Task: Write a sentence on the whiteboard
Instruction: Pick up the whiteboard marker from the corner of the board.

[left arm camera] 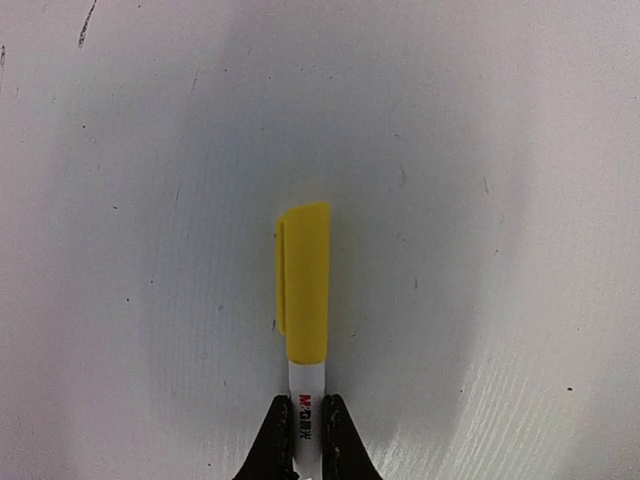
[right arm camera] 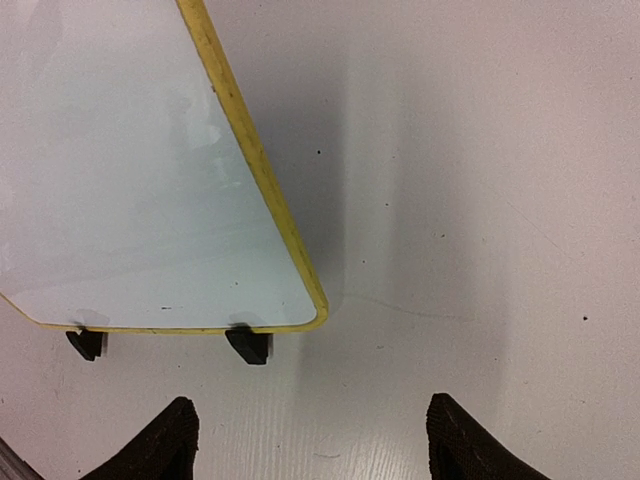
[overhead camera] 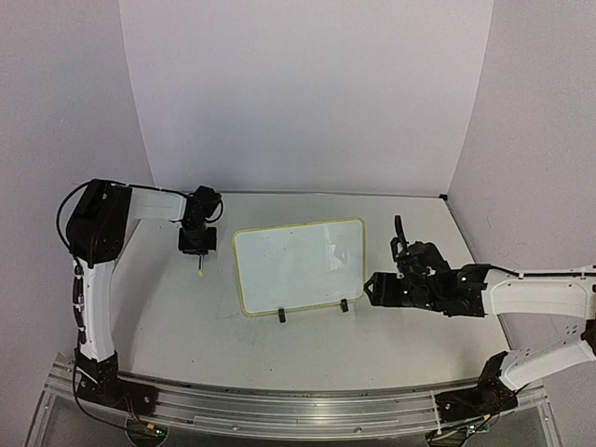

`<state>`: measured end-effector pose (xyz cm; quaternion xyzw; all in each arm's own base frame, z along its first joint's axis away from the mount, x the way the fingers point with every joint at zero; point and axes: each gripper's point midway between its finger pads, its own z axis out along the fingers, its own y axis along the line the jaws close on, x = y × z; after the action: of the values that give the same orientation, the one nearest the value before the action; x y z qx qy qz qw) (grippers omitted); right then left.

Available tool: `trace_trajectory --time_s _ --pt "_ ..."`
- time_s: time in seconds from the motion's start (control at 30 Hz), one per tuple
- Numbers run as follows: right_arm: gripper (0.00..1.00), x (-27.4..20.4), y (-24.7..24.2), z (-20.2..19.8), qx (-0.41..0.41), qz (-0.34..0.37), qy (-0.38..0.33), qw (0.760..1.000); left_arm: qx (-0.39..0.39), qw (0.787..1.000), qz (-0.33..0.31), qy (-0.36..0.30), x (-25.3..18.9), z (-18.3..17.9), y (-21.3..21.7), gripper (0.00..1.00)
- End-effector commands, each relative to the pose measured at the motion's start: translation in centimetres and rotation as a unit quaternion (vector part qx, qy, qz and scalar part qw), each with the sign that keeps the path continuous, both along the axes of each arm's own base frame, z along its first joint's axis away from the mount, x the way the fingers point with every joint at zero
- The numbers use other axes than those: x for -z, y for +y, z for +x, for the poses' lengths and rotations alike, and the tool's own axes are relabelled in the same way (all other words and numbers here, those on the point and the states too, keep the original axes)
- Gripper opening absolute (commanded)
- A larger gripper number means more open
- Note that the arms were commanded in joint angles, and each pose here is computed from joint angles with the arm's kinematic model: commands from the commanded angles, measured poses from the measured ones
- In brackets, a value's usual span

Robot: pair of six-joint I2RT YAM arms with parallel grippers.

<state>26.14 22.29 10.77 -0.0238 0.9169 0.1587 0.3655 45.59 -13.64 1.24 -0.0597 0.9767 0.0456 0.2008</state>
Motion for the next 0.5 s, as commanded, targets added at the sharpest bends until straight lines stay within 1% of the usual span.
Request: trace_trajectory --time_s 0.0,0.2,0.3,0.37,0.47 --pt "0.74 -2.5 0.7 -0.2 -0.031 0.025 -0.033 0.999 -0.040 0.999 -0.029 -0.020 -0.7 -1.4 0.6 0.00" --pt "0.73 -6.3 2.1 -0.9 -0.074 0.054 -0.077 0.993 -0.074 0.985 -0.120 -0.096 -5.7 -2.6 -0.1 0.00" --pt "0.72 -8.5 3.3 -1.4 -0.095 0.064 -0.101 0.988 -0.079 0.973 -0.173 -0.133 -8.9 -3.6 -0.6 0.00" --pt "0.72 -10.0 4.8 -2.2 -0.115 0.070 -0.116 0.984 -0.076 0.962 -0.211 -0.156 -11.3 -4.9 -1.0 0.00" --pt "0.72 -11.7 7.0 -3.0 -0.136 0.075 -0.132 0.979 -0.070 0.948 -0.249 -0.187 -14.6 -6.7 -1.3 0.00"
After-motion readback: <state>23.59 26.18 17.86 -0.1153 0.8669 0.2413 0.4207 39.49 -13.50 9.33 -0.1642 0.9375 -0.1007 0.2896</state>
